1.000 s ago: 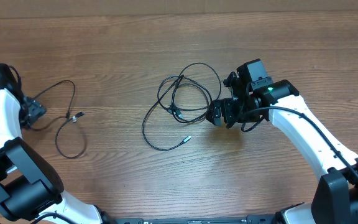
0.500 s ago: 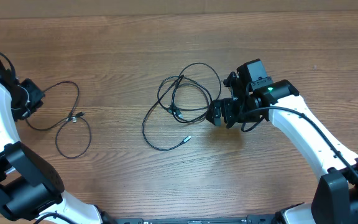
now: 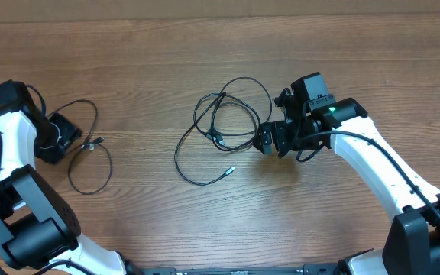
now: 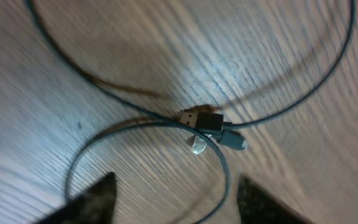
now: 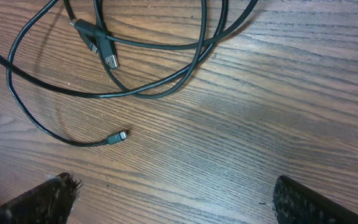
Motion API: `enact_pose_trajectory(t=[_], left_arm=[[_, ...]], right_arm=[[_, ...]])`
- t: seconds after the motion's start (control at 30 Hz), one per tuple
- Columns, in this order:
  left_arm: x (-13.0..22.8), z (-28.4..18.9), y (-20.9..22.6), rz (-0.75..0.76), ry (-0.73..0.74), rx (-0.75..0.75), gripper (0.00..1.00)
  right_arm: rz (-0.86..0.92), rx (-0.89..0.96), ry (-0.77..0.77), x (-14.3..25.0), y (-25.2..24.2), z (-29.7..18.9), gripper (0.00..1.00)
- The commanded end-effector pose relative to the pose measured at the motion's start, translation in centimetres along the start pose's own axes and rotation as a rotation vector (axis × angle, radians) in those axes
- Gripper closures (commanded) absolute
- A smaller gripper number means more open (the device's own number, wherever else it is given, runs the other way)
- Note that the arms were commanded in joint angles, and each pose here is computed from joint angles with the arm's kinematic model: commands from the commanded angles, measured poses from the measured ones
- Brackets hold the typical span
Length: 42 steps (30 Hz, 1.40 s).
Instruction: Untangle cables
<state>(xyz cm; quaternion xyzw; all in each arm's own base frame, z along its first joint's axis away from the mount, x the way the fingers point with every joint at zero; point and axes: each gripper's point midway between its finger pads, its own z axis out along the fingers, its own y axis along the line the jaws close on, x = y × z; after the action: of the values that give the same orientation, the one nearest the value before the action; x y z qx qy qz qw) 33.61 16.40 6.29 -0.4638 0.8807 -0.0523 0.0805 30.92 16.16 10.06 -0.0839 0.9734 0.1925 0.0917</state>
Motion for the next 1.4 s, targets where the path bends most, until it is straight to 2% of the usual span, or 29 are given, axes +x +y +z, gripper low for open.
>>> enact_pose_trajectory(t=[0.0,0.07,0.13,0.3,0.37,0.7,0.83,0.9,1.1,1.37], left_arm=[[0.4,0.3,-0.5,-0.322,0.016,0.011,0.35],[0.7,0.4,-0.6,-0.488,0.024,0.004,0.33],[1.3,0.7,-0.7,-0.586,0.033,-0.004,0.31],[3.0,2.4,-1.3,-0.821,0.027,-0.034,0.28],[2.8,2.8,-1.8,-0.858,-0.002,-0.022,0.27],[1.3,3.0,-2.4,-0.873,-0.209,-0.05,0.25],[1.1,3.0,-2.4,-0.892,-0.218,-0.047,0.18],[0.9,3.0,-2.3,-0.893,-0.23,-0.049,0.17],[0.6,3.2,-2.1,-0.888,-0.257,-0.063,0.21],[1.9,7.0,-0.8,-0.881,-0.201,-0.165,0.26]], right_arm=[[-0.016,-0.005,-0.043,-1.0,0.4,-1.0,0.0],[-0.016,-0.005,-0.043,-1.0,0.4,-1.0,0.0],[-0.016,-0.005,-0.043,-1.0,0.4,-1.0,0.0],[-0.016,-0.005,-0.043,-1.0,0.4,-1.0,0.0],[-0.016,-0.005,-0.043,-1.0,0.4,-1.0,0.0],[-0.016,-0.005,-0.043,-1.0,0.4,-1.0,0.0],[-0.016,-0.005,-0.043,-1.0,0.4,-1.0,0.0],[-0.016,-0.005,-0.043,-1.0,0.4,-1.0,0.0],[-0.016,-0.005,-0.043,-1.0,0.4,-1.0,0.0],[-0.016,-0.005,-0.043,-1.0,0.4,-1.0,0.0]])
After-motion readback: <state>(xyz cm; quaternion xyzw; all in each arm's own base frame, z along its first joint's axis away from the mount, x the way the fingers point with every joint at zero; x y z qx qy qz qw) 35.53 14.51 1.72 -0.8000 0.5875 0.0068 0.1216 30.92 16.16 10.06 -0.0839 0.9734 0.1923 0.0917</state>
